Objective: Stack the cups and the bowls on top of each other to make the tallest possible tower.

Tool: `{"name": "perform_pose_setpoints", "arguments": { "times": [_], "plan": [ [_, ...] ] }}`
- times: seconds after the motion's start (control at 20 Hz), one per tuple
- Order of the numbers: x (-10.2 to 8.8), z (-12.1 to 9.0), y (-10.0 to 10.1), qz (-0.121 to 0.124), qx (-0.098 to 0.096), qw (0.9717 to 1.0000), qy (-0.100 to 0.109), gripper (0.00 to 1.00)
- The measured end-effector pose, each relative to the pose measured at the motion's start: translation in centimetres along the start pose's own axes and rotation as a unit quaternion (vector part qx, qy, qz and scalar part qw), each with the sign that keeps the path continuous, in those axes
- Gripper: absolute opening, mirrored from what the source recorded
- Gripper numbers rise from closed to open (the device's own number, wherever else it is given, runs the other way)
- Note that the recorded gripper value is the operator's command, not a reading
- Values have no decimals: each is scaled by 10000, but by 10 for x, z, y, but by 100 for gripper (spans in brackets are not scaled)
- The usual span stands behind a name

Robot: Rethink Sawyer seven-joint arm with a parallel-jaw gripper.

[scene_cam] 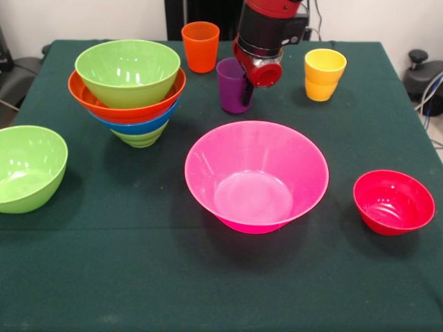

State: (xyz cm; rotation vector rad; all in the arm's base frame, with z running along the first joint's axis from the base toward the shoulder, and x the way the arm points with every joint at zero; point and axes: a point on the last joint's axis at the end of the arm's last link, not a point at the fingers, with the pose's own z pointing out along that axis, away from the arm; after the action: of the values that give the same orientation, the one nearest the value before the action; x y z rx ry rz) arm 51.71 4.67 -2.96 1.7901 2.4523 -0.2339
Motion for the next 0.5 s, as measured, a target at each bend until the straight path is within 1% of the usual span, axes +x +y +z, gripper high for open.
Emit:
{"name": "perform_pose_setpoints", "arguments": {
  "times": [0.25,0.5],
  "plan": [
    [-1,-5,2,9,-40,10000,-10,0],
    [-6,-21,9,-54,-197,9998,-71,0]
  ]
}}
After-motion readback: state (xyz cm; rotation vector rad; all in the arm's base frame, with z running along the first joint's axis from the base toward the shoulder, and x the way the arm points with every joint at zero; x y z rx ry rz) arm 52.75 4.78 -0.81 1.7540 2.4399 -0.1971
